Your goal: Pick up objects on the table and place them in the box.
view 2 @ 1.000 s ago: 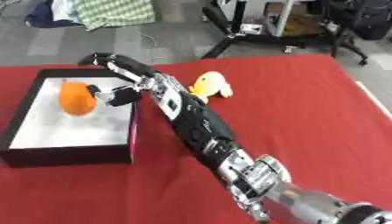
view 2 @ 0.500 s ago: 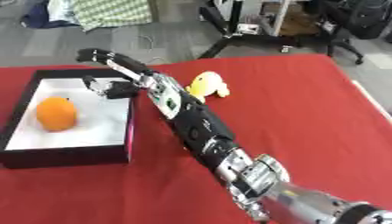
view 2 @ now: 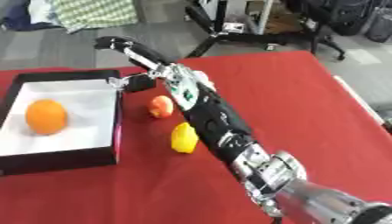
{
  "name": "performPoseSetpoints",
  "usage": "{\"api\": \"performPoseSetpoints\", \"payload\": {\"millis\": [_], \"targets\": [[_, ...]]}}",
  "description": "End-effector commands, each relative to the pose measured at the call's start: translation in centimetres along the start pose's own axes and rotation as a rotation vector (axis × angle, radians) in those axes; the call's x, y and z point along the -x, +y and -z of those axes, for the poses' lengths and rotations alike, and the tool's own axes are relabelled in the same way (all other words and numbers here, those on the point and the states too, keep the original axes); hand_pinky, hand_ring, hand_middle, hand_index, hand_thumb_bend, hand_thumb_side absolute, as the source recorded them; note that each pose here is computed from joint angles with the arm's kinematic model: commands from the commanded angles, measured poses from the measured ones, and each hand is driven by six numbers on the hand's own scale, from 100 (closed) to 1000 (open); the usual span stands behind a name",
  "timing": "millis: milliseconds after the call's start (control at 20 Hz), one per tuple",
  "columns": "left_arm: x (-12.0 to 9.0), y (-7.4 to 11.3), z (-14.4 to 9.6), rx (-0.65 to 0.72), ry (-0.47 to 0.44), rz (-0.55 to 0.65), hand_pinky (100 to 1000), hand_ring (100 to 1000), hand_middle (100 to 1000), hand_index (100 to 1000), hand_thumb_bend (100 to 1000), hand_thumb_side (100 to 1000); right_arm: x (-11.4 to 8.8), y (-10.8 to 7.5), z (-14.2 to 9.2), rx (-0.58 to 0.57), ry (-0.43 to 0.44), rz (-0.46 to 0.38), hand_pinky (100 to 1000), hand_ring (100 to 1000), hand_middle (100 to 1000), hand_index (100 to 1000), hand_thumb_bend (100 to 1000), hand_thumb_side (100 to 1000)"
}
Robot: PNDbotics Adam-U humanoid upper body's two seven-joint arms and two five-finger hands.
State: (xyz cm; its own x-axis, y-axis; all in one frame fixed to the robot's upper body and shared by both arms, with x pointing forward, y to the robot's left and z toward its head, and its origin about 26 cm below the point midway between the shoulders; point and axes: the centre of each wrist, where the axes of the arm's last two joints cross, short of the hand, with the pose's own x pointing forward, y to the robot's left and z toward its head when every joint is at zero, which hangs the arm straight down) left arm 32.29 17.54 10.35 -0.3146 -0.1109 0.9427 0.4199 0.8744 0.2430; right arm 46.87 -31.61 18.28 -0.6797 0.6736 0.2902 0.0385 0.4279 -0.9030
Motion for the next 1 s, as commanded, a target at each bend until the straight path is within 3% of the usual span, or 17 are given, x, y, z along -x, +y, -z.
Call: {"api": "performPoseSetpoints", "payload": {"millis": [50,150,400,450,500,600,800,1000], "targets": [[-0.2,0.8,-0.3,-0.023,-0.003,0.025,700,642,583,815,100,1000,1.7,-2.9,-2.2,0.023,0.095,-0.070,1000,988,936,930,100,208],[-0.1,0.9,-0.4,-0.028,0.002,0.025,700,642,583,815,100,1000,2.8,-2.7,-3.6,0.019,0.161,-0.066,1000,992,927,924,100,244],[-0.1,1.0,-0.6,-0.035,0.005,0.030,700,643,583,815,100,1000,5.0,-1.0,-6.4,-0.063,0.323,-0.035,1000,1000,928,919,100,453],[-0.1,1.1,-0.6,-0.036,0.005,0.030,700,643,583,815,100,1000,5.3,-0.7,-6.8,-0.084,0.350,-0.029,1000,1000,926,918,100,407],[-0.1,1.1,-0.6,-0.037,0.005,0.030,700,643,583,815,100,1000,5.5,-0.3,-7.1,-0.105,0.373,-0.025,1000,1000,929,918,100,514],[-0.1,1.1,-0.6,-0.037,0.004,0.031,700,643,583,815,100,1000,5.9,0.3,-7.5,-0.138,0.404,-0.022,1000,1000,929,917,100,547],[-0.2,1.1,-0.5,-0.038,0.001,0.031,700,643,582,815,100,1000,6.1,1.1,-7.8,-0.180,0.431,-0.034,1000,1000,932,919,100,557],[-0.4,1.0,-0.4,-0.036,-0.005,0.031,699,644,582,815,100,1000,6.1,1.7,-7.8,-0.196,0.445,-0.069,1000,1000,929,916,100,450]]}}
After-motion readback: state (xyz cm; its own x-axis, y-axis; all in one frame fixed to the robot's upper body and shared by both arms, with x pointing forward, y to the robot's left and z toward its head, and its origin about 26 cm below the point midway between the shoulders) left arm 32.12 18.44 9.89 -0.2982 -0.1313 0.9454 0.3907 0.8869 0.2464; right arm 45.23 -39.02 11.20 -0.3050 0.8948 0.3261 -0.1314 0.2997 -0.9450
